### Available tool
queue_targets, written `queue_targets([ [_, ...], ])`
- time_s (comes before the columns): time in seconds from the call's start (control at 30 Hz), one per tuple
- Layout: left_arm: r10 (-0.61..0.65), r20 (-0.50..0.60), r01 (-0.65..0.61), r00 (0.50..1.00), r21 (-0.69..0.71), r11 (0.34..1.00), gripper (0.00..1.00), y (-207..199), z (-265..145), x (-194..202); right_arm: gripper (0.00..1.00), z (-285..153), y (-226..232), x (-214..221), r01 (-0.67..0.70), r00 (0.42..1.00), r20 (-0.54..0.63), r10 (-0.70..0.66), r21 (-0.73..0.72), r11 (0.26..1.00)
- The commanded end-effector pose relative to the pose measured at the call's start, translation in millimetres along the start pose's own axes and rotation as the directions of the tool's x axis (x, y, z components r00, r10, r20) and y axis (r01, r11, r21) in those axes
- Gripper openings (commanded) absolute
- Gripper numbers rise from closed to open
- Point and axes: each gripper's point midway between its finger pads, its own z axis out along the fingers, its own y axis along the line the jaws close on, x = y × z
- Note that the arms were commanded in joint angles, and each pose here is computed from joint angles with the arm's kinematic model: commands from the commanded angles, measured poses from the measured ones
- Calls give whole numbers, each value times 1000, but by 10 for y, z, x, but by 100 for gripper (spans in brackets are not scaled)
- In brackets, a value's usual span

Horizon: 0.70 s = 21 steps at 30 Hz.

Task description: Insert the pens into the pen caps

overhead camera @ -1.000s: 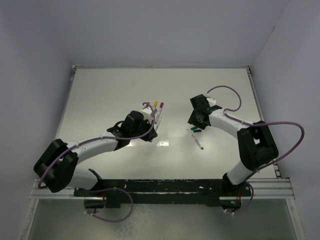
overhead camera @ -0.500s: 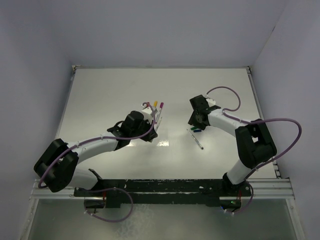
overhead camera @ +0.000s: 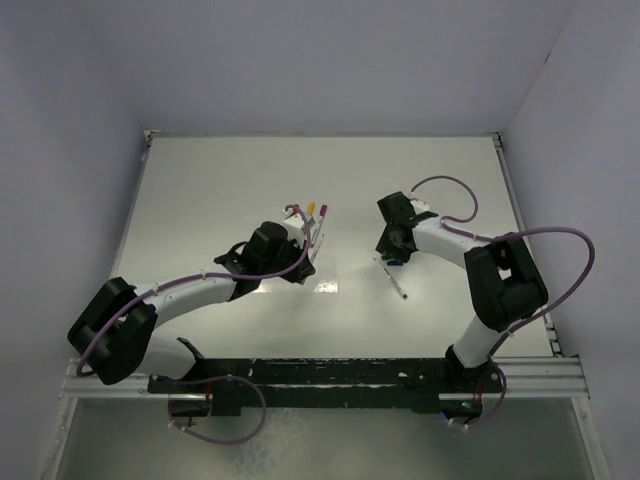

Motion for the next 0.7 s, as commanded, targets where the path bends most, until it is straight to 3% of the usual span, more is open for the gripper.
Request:
queue_targets([
  [0.0, 25, 48, -26, 999, 25, 999, 0, -70, -5, -134, 43, -5, -10, -22, -18, 1000, 5, 17, 2, 1000],
  [0.23, 25, 50, -26, 998, 25, 999, 0, -70, -7, -146, 41, 49, 13, 9, -12, 1000, -10, 12, -1, 1000],
  [0.37, 27, 51, -28, 998, 18, 999, 0, -60, -5, -152, 34, 83, 23, 34, -2, 1000, -25, 2, 1, 1000],
  [0.57, 26, 62, -26, 998, 6, 1000, 0, -45, -13, -181, 11, 126, -11, 106, 22, 998, -53, -21, 13, 1000],
  [0.67, 27, 63, -27, 998, 3, 1000, 0, -39, -11, -183, 7, 152, -29, 139, 35, 997, -65, -33, 20, 999],
])
